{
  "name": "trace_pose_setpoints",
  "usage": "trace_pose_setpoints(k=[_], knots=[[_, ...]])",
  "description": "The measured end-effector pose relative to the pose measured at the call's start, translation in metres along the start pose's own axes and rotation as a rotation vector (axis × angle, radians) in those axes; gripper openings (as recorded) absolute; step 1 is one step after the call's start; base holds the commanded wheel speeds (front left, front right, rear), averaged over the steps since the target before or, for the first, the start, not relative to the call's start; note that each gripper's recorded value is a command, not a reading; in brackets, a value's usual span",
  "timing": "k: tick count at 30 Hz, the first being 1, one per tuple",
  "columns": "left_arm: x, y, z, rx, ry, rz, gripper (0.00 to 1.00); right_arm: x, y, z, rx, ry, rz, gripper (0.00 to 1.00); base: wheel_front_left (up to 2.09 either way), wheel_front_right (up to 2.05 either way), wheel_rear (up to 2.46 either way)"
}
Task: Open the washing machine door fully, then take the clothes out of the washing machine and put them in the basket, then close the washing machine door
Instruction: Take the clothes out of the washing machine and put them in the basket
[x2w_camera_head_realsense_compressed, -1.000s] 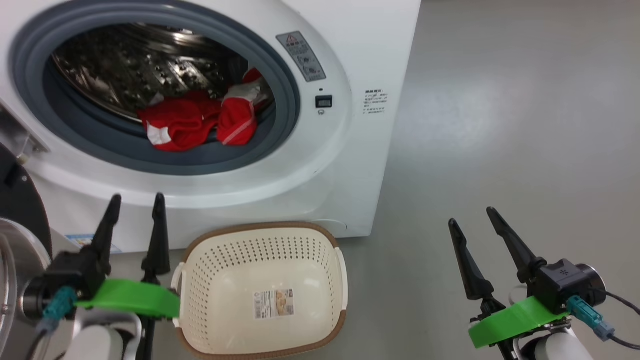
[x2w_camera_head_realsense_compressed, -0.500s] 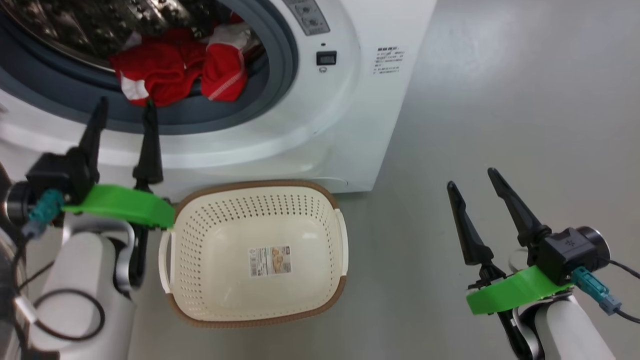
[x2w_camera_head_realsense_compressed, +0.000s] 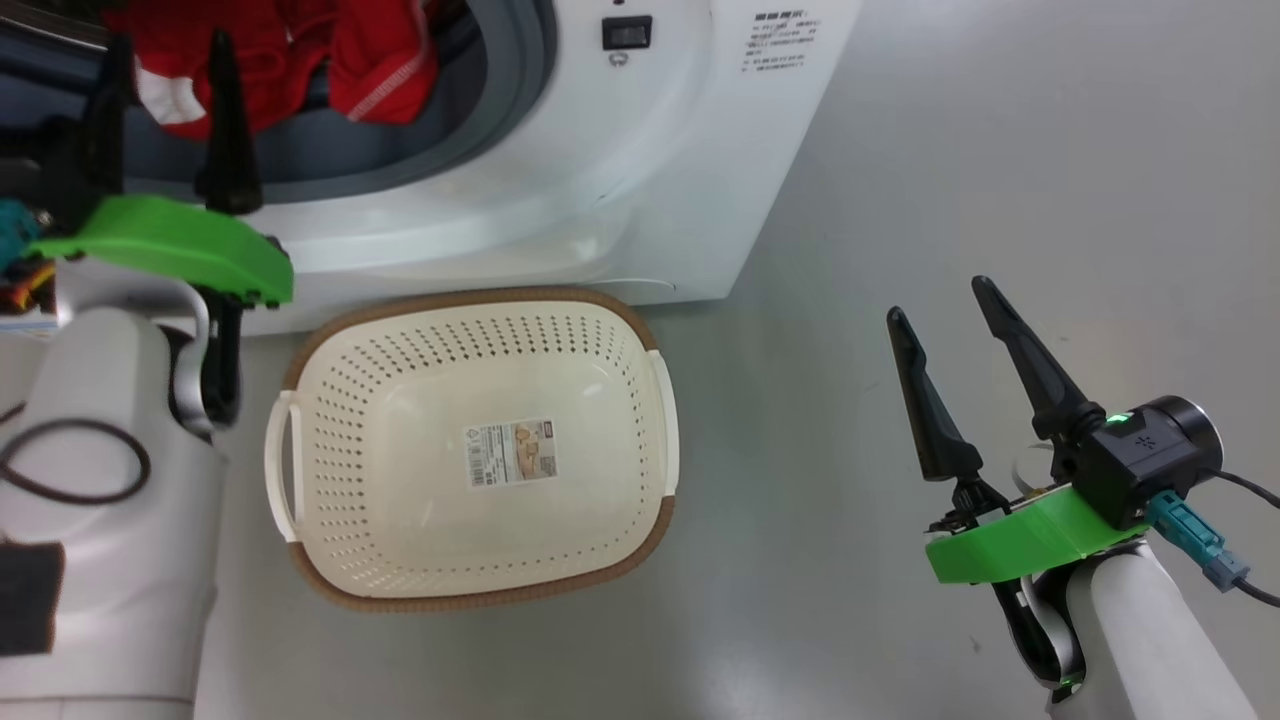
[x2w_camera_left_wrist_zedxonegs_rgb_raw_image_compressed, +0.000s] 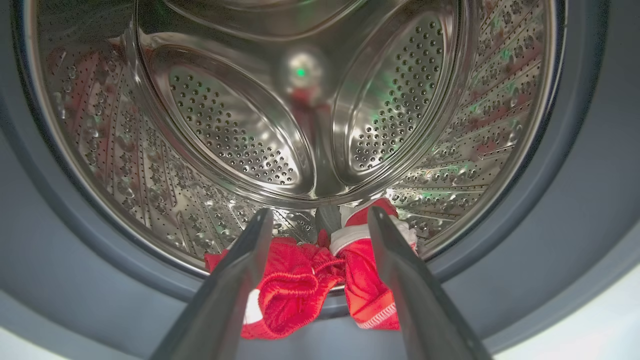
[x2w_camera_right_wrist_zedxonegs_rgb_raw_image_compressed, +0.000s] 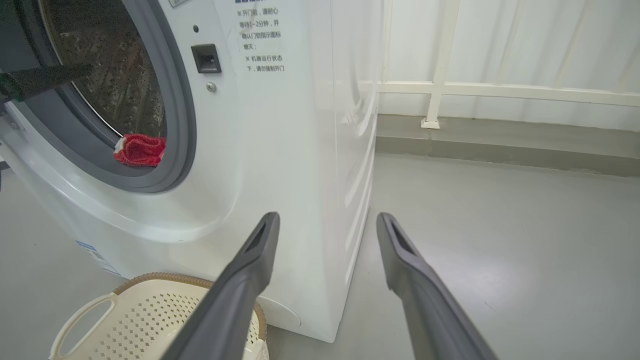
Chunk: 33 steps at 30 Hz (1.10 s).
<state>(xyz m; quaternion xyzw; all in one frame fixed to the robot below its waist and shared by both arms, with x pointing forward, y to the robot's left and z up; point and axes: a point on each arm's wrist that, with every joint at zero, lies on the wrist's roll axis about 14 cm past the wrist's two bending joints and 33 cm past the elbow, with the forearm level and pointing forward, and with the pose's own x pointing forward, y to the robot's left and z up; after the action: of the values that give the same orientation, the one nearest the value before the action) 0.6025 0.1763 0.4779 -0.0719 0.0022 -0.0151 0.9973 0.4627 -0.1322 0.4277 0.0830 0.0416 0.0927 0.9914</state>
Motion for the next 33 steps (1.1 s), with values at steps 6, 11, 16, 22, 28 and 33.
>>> trace_pose_setpoints(k=[6, 11, 16, 22, 28, 33], knots=[[0.022, 0.003, -0.016, -0.031, 0.044, 0.023, 1.0, 0.006, -0.006, -0.008, -0.003, 0.015, -0.009, 1.0, 0.0, 0.0, 0.0], [0.042, 0.005, -0.034, -0.042, 0.106, 0.033, 1.0, 0.011, -0.009, -0.016, -0.012, 0.028, -0.01, 1.0, 0.0, 0.0, 0.0], [0.053, 0.015, -0.058, -0.02, 0.2, 0.07, 1.0, 0.013, -0.018, -0.019, -0.021, 0.034, -0.029, 1.0, 0.0, 0.0, 0.0], [0.056, 0.015, -0.089, -0.009, 0.332, 0.086, 1.0, 0.009, -0.029, -0.023, -0.029, 0.048, -0.057, 1.0, 0.0, 0.0, 0.0], [0.055, 0.028, -0.103, 0.059, 0.425, 0.124, 1.0, 0.008, -0.032, -0.022, -0.016, 0.045, -0.068, 1.0, 0.0, 0.0, 0.0], [0.052, 0.034, -0.115, 0.124, 0.497, 0.131, 1.0, 0.01, -0.031, -0.021, -0.012, 0.039, -0.063, 1.0, 0.0, 0.0, 0.0]])
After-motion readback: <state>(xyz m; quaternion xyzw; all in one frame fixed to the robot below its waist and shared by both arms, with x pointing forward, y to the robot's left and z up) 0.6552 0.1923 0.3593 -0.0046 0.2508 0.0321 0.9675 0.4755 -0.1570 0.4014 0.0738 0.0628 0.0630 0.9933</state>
